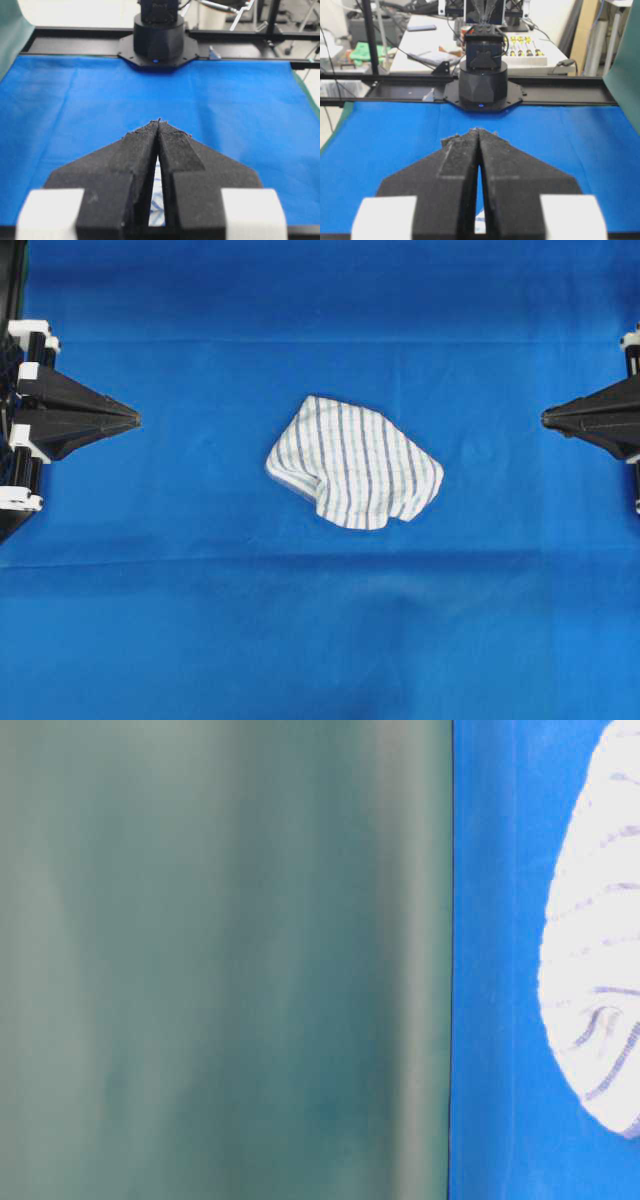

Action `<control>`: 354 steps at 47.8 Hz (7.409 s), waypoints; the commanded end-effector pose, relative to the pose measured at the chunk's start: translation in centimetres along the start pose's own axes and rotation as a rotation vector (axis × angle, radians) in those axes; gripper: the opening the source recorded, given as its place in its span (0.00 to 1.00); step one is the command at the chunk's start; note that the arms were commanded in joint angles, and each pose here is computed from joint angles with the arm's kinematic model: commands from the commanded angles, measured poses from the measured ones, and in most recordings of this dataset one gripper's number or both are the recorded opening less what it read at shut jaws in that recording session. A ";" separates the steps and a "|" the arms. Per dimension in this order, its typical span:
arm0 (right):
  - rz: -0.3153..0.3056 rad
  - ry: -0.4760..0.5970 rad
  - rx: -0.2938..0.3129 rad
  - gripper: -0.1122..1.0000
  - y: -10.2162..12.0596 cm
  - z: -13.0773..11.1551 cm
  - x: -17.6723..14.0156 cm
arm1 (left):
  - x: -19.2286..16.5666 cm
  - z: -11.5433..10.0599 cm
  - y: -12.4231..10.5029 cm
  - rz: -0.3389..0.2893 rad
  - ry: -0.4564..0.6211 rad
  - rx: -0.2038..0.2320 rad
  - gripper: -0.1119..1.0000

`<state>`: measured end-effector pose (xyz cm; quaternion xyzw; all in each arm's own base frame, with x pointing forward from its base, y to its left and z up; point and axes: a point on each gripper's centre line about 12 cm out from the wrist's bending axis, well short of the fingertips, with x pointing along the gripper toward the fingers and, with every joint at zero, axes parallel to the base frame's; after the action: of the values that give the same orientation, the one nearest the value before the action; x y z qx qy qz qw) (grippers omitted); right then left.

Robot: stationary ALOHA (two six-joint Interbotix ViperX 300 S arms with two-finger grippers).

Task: Lift the towel with both arms.
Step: 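Move both grippers inward toward opposite sides of the striped towel, then close both grippers on the towel's left and right edges, then lift the towel upward with both grippers, then open both grippers, drop the towel, and pull back, then move both grippers in and grasp the towel edges again, then lift the towel upward with both grippers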

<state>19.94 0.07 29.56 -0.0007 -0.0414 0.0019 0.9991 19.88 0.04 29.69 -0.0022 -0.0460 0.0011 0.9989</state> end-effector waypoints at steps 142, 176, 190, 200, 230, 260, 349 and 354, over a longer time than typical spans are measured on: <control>-0.097 0.459 0.038 0.17 -2.8 2.3 13.3 | 13.7 -0.4 1.4 0.046 0.382 -0.013 0.11; -0.121 0.293 -0.064 0.17 -3.2 12.8 13.0 | 11.7 11.5 2.4 0.076 0.204 0.008 0.11; -0.125 0.308 -0.101 0.17 -3.4 12.6 13.2 | 11.9 11.3 2.4 0.071 0.209 0.062 0.11; -0.127 0.313 -0.098 0.45 -3.4 12.5 13.2 | 12.0 11.3 2.4 0.072 0.201 0.057 0.43; -0.130 0.517 -0.047 0.69 -3.5 5.0 13.5 | 12.5 2.7 1.1 0.026 0.327 0.052 0.92; -0.122 0.741 0.054 0.69 -3.0 -9.0 12.0 | 17.5 -12.2 0.2 0.000 0.459 0.054 0.92; -0.197 0.716 0.093 0.15 -5.5 -7.6 13.9 | 17.8 -8.9 1.4 0.032 0.539 0.025 0.15; -0.209 0.687 0.089 0.15 -5.6 -4.5 13.7 | 17.3 -6.7 1.9 0.045 0.504 0.024 0.15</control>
<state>34.12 -5.27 22.78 0.0482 0.3279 -0.0939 0.9388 37.93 1.66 21.61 0.0087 0.2388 0.0190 0.9709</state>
